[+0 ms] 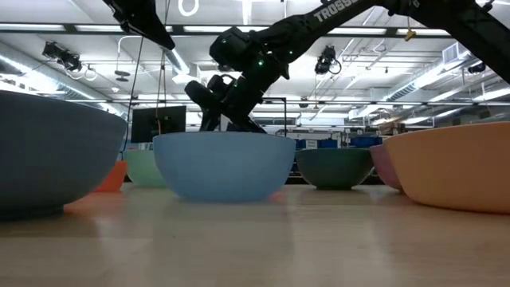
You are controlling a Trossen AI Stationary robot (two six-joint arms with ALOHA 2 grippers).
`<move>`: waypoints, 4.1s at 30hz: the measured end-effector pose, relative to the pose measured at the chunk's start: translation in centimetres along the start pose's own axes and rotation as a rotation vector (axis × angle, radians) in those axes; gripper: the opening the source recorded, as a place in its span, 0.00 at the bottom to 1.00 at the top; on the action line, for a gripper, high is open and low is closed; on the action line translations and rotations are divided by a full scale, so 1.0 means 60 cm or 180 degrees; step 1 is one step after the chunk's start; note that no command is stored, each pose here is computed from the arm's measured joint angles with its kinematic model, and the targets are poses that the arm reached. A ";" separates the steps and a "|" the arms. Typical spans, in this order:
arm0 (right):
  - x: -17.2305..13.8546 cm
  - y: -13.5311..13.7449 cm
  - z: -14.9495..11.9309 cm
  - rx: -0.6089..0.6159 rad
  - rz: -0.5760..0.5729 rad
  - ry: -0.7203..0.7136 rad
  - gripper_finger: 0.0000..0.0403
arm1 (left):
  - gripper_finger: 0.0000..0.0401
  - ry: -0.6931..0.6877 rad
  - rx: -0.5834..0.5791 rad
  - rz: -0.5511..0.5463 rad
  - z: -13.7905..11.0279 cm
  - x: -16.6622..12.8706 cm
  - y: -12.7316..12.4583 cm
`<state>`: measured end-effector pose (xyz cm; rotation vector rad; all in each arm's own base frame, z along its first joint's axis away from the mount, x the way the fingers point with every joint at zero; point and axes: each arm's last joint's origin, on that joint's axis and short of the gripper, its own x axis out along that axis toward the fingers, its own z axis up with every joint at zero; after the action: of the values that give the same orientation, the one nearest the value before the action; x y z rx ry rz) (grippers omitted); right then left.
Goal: Nest bowls inside each other
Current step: Stack the light green bowl on top of the light blue bowl
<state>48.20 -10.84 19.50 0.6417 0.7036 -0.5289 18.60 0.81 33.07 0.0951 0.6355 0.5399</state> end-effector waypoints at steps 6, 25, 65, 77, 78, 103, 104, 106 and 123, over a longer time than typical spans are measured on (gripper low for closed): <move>-0.001 0.007 -0.005 -0.0024 0.0010 0.0001 0.46 | 0.09 0.0004 -0.0064 -0.0032 0.000 0.000 0.000; 0.004 0.025 -0.019 -0.0206 0.0076 -0.0219 0.45 | 0.09 0.0012 -0.0075 -0.0083 0.000 0.000 -0.001; -0.029 0.030 -0.017 -0.0663 -0.0263 -0.0729 0.43 | 0.09 0.0038 -0.0043 -0.0080 -0.002 0.000 -0.001; -0.012 0.003 -0.027 -0.0064 -0.0238 -0.0273 0.43 | 0.09 0.0040 -0.0032 -0.0080 -0.002 0.000 -0.001; -0.011 0.003 -0.026 -0.0027 -0.0197 -0.0267 0.43 | 0.09 0.0040 -0.0032 -0.0080 -0.002 0.000 -0.001; 0.054 -0.004 -0.061 0.0362 0.0119 0.0008 0.43 | 0.09 0.0039 -0.0047 -0.0116 -0.001 0.000 -0.002; 0.058 -0.005 -0.063 0.0362 0.0141 0.0018 0.42 | 0.09 0.0042 -0.0049 -0.0152 -0.001 0.000 -0.002; 0.064 -0.006 -0.068 0.0363 0.0121 0.0007 0.42 | 0.09 0.0050 -0.0048 -0.0197 -0.002 0.000 -0.003; 0.065 -0.001 -0.055 0.0182 0.0245 -0.0212 0.02 | 0.09 0.0058 -0.0041 -0.0247 -0.002 0.000 -0.004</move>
<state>49.29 -9.50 14.72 0.6988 0.6004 -0.4983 18.62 0.60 32.94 0.0533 0.6507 0.4703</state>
